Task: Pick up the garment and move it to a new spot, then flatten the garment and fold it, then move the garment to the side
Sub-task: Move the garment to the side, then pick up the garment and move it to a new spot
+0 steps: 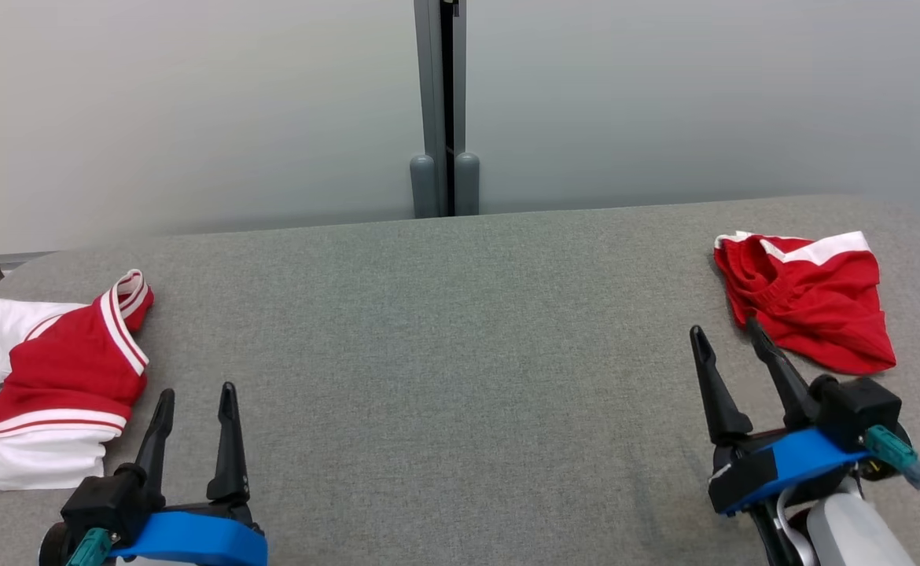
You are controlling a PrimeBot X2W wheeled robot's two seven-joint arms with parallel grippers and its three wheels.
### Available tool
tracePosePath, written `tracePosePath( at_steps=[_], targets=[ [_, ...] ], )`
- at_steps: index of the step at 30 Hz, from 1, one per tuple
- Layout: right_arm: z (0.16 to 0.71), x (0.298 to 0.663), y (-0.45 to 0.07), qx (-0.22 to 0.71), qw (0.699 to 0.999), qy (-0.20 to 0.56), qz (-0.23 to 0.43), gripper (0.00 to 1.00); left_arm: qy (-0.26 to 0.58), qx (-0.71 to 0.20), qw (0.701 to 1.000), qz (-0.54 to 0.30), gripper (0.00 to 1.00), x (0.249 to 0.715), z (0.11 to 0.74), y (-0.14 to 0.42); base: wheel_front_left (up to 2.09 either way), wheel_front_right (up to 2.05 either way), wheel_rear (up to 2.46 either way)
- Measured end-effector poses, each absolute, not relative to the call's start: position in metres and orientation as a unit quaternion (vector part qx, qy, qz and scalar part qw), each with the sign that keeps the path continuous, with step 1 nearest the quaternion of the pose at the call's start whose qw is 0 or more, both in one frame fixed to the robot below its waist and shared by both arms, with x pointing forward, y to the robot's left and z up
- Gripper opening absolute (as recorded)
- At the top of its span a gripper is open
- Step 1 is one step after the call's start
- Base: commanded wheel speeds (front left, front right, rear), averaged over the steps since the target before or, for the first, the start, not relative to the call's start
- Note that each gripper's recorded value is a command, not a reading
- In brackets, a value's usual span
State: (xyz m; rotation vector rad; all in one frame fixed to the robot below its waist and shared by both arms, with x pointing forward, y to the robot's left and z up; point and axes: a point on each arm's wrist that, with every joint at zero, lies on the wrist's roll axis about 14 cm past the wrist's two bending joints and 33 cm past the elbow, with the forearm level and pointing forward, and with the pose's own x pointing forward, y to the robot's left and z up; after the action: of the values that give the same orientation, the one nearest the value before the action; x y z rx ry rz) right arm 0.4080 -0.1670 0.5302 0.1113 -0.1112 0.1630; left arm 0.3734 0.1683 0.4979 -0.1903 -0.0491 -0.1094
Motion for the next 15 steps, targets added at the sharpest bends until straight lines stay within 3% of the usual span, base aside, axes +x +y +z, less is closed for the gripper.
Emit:
tracePosePath(
  at_steps=[6, 15],
  targets=[
    [0.51, 0.387, -0.173, 0.065, 0.995, -0.035, 0.061, 1.0, -0.016, -0.086, 0.995, -0.042, 1.0, 0.371, 0.491, 0.173, 0.0, 0.0, 0.0],
    [0.51, 0.385, -0.179, 0.058, 0.997, -0.039, 0.044, 1.0, -0.015, -0.068, 0.997, -0.045, 1.0, 0.374, 0.491, 0.171, 0.0, 0.0, 0.0]
  ],
)
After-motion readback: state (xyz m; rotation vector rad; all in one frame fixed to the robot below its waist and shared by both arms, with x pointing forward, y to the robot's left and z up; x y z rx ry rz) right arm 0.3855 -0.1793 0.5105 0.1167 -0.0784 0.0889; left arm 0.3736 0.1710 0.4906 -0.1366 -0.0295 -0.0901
